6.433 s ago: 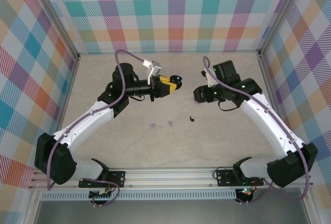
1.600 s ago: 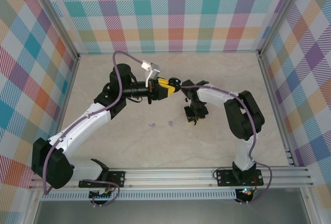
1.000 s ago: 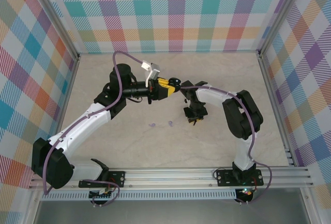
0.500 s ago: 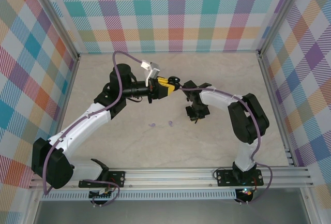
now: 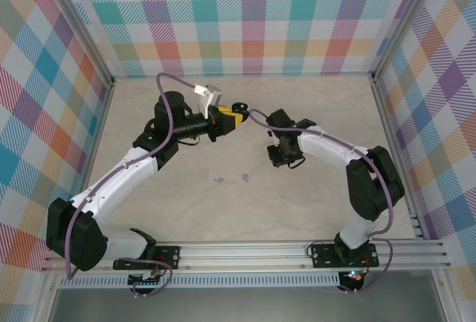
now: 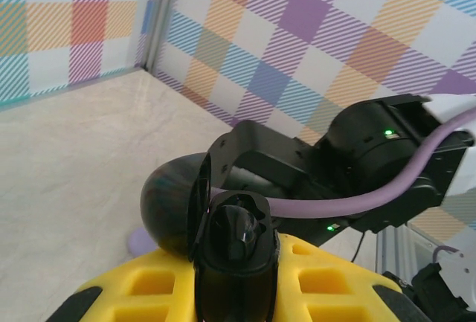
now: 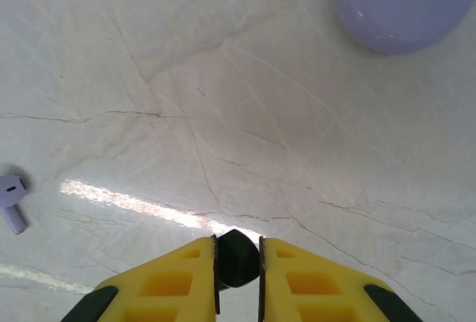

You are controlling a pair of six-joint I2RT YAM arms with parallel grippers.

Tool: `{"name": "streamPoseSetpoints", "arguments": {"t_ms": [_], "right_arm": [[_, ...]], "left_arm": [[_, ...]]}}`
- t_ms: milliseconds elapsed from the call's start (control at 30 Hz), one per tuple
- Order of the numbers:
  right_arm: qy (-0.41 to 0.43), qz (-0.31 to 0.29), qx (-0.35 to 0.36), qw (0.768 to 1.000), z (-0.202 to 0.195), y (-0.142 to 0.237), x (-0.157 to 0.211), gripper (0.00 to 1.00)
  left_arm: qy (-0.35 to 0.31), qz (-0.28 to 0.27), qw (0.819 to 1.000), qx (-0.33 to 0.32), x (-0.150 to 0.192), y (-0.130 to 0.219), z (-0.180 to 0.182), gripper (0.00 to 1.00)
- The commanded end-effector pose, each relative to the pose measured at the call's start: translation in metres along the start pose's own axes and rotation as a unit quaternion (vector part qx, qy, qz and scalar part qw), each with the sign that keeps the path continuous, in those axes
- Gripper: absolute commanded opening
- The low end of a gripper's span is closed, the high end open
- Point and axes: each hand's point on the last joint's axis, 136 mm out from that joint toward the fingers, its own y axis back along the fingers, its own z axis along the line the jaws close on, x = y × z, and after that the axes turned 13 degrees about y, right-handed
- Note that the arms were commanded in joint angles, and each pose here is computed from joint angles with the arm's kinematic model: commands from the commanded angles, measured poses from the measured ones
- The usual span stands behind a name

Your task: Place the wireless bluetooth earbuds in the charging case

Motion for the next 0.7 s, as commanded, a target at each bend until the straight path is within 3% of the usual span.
{"name": "streamPoseSetpoints", "arguments": {"t_ms": [0, 300, 667], "right_arm": [[0.034, 0.005, -0.025, 0.999, 0.008, -0.005, 0.000, 0.19], [0.098, 0.047, -0.053, 0.993, 0.017, -0.029, -0.003, 0.19], [0.114, 0.089, -0.053, 0.988, 0.016, -0.053, 0.003, 0.20]], "left_arm": [[0.015, -0.016, 1.000, -0.011, -0.004, 0.002, 0.009, 0.08], [0.016, -0.021, 1.000, -0.013, -0.004, 0.006, 0.009, 0.08], [0.015, -0.023, 1.000, -0.014, -0.005, 0.009, 0.006, 0.08]]}}
